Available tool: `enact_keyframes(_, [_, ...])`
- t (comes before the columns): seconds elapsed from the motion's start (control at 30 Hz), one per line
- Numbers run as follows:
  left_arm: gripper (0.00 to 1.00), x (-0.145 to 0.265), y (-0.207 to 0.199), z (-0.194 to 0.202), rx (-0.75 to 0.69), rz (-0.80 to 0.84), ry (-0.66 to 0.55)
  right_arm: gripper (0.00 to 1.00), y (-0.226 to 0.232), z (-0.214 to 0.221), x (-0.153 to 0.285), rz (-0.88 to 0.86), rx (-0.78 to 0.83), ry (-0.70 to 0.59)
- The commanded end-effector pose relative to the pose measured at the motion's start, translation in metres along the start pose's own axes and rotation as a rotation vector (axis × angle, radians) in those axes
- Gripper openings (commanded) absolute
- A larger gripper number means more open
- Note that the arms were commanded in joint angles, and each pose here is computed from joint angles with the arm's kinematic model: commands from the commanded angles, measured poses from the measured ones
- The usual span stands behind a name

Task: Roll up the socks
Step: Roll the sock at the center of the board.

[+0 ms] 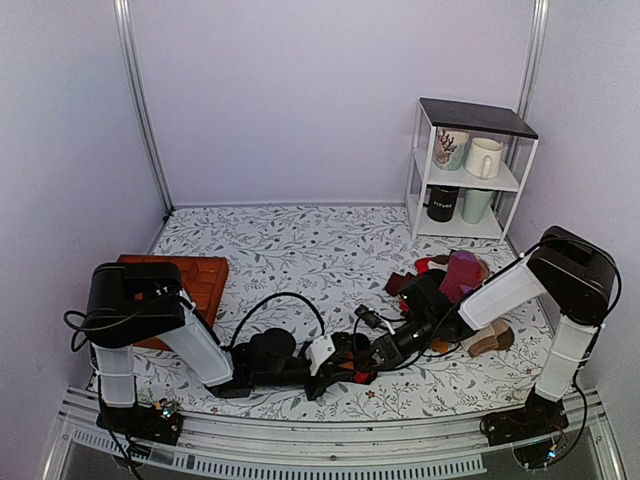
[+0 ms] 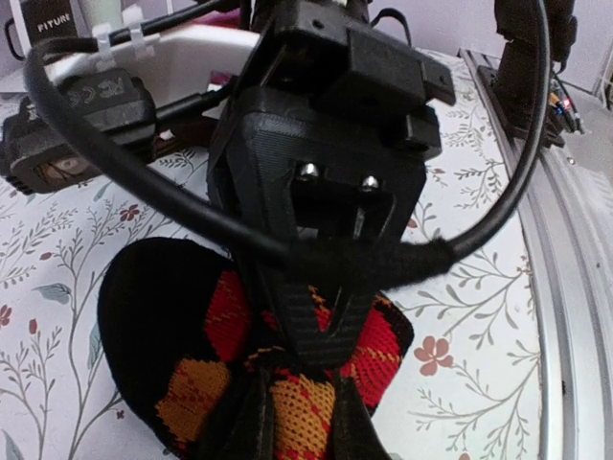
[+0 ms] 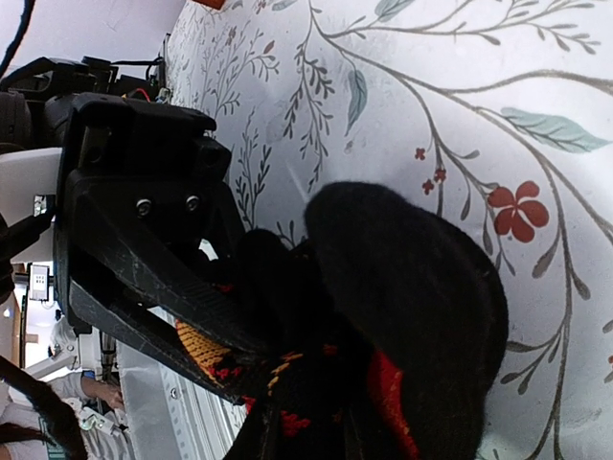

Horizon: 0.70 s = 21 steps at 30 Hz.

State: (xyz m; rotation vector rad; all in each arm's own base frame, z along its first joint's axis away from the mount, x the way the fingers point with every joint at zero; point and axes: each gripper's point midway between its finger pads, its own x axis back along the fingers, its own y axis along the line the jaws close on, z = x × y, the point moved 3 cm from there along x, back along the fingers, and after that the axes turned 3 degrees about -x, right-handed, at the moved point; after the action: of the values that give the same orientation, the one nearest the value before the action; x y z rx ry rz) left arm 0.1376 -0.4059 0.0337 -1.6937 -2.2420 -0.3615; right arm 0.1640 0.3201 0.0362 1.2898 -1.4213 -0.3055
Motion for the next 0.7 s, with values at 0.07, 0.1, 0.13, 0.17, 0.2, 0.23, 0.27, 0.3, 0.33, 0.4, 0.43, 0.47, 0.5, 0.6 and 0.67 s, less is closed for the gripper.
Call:
enact_keyframes(0.07, [0.00,0.026,-0.051,0.131,0.151,0.239,0.543,0.12,-0.040,0.042,-0.015,0.177,-0.115,0.159])
enact_keyframes(0.1, [0.00,0.027,-0.053,0.132,0.156,0.245,0.553,0.12,-0.040,0.042,-0.017,0.173,-0.109,0.165])
enact_keyframes(0.13, [0.00,0.028,-0.055,0.130,0.158,0.255,0.542,0.12,-0.040,0.042,-0.017,0.172,-0.106,0.169])
enact_keyframes(0.17, [0.12,0.030,-0.056,0.127,0.155,0.259,0.519,0.12,-0.041,0.042,-0.018,0.174,-0.104,0.172])
enact_keyframes(0.2, [0.32,0.032,-0.054,0.122,0.148,0.246,0.488,0.11,-0.042,0.043,-0.018,0.177,-0.102,0.174])
enact_keyframes(0.23, [0.52,0.036,-0.052,0.117,0.140,0.233,0.459,0.11,-0.043,0.043,-0.018,0.179,-0.101,0.174])
enact_keyframes(0.27, [0.66,0.040,-0.050,0.110,0.126,0.221,0.424,0.11,-0.044,0.044,-0.018,0.184,-0.101,0.175])
enact_keyframes(0.3, [0.71,0.042,-0.047,0.101,0.107,0.203,0.381,0.11,-0.044,0.044,-0.018,0.188,-0.101,0.173])
enact_keyframes(0.33, [0.72,0.047,-0.044,0.091,0.091,0.183,0.335,0.11,-0.044,0.045,-0.017,0.191,-0.101,0.173])
enact_keyframes(0.4, [0.72,0.057,-0.035,0.060,0.051,0.125,0.213,0.11,-0.043,0.044,-0.016,0.194,-0.098,0.168])
enact_keyframes(0.43, [0.72,0.064,-0.031,0.046,0.032,0.100,0.161,0.11,-0.043,0.044,-0.015,0.197,-0.098,0.165])
enact_keyframes(0.47, [0.87,0.068,-0.027,0.035,0.014,0.076,0.122,0.11,-0.043,0.043,-0.015,0.198,-0.096,0.162])
enact_keyframes(0.5, [0.98,0.071,-0.025,0.024,-0.006,0.058,0.092,0.11,-0.043,0.043,-0.015,0.198,-0.097,0.161])
enact_keyframes(0.6, [1.00,0.077,-0.022,0.003,-0.051,0.040,0.040,0.11,-0.042,0.042,-0.015,0.199,-0.096,0.160])
enact_keyframes(0.67, [0.99,0.079,-0.020,-0.008,-0.052,0.028,0.008,0.11,-0.043,0.041,-0.015,0.202,-0.098,0.157])
